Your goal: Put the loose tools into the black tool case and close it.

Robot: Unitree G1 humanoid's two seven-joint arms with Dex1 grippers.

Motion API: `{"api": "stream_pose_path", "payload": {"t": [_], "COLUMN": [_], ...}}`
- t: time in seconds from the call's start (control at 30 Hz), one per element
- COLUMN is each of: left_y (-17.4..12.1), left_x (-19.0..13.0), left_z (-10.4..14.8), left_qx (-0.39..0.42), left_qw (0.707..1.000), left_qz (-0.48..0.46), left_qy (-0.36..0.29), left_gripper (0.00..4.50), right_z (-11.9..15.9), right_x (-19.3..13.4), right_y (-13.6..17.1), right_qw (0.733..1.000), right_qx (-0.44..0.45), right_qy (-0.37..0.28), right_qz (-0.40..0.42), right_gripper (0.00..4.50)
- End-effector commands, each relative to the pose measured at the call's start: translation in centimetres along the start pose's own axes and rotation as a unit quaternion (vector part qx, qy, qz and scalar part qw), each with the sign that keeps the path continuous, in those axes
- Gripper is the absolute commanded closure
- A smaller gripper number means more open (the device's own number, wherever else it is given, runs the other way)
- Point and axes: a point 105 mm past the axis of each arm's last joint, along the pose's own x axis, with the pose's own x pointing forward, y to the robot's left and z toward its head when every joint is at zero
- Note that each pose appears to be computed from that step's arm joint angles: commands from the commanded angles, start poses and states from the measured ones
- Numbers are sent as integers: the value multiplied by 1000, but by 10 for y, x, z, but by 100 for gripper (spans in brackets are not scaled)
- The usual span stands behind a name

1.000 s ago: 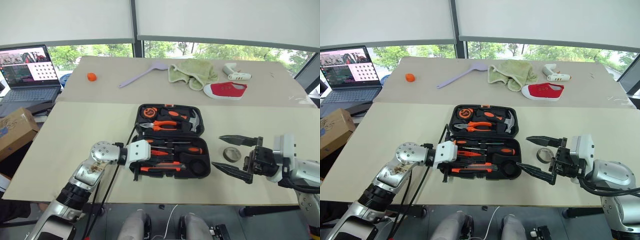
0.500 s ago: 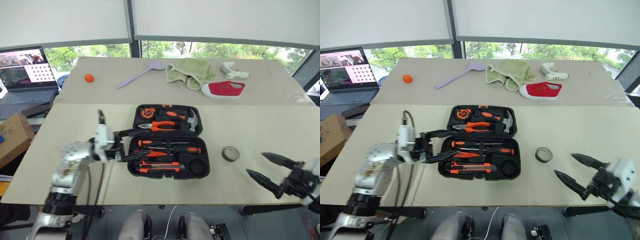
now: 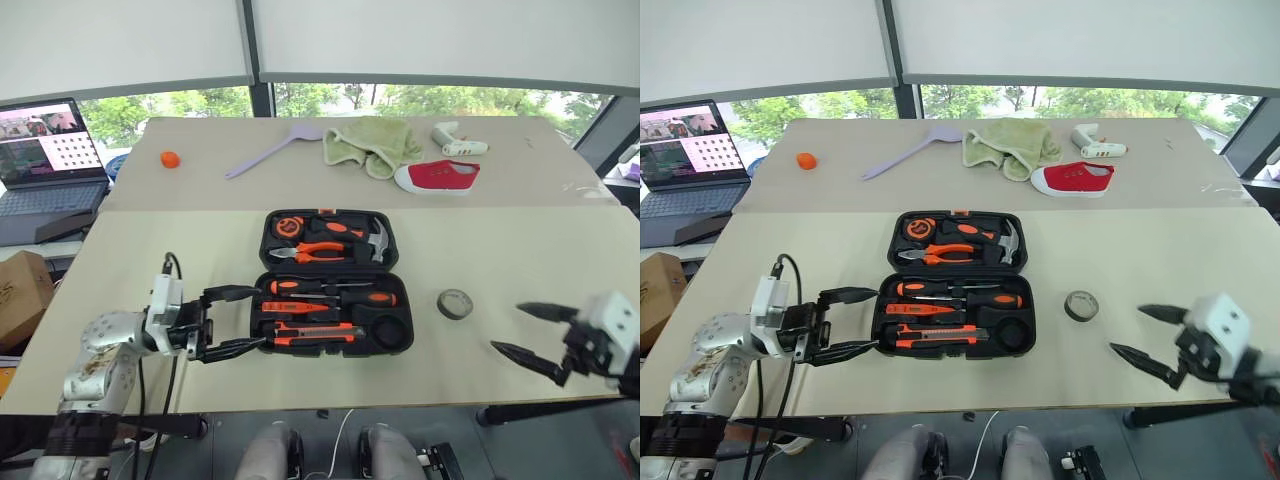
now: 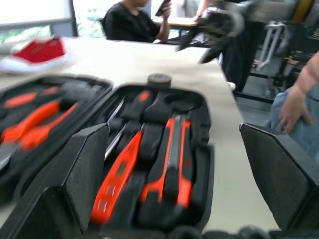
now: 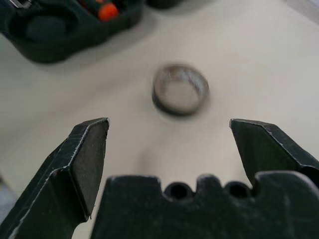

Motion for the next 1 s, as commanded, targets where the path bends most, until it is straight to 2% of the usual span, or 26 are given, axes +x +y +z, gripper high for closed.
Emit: {"api": "stream_pose_path", "payload": {"t": [0.03, 0.17, 0.27, 0.47, 0.53, 0.57, 0.63, 0.7, 0.8, 0.9, 1.0], "left_y": [-5, -10, -14, -15, -14, -14, -15, -16, -18, -19, -22], "left_x": [26, 39, 40, 36, 35, 35, 35, 34, 32, 32, 32], "left_z": [14, 20, 18, 18, 18, 19, 20, 20, 17, 15, 11], "left_qx": [41, 44, 40, 43, 47, 49, 54, 55, 54, 51, 44], "left_qw": [999, 998, 998, 999, 998, 998, 998, 998, 998, 998, 999], "left_qz": [-27, -34, -37, -28, -26, -25, -24, -24, -22, -21, -22], "left_qy": [-13, -22, -17, -10, -10, -11, -14, -15, -14, -13, -10], "left_gripper": [2, 2, 0, 0, 0, 0, 0, 0, 0, 0, 0], "right_z": [3, 5, -1, -7, -6, -5, 8, 25, 61, 79, 86], "right_x": [23, 40, 47, 55, 58, 59, 54, 48, 41, 46, 64], "right_y": [-5, -9, -5, -6, -7, -7, -6, -2, 30, 52, 78], "right_qw": [998, 994, 987, 980, 980, 980, 979, 976, 958, 947, 936], "right_qx": [0, -11, -18, -29, -41, -45, -66, -92, -84, -63, -39], "right_qy": [53, 81, 110, 144, 137, 134, 110, 82, 3, -23, -5], "right_qz": [41, 74, 112, 133, 135, 137, 156, 179, 274, 315, 350], "right_gripper": [0, 0, 68, 275, 338, 384, 446, 449, 449, 449, 449]}}
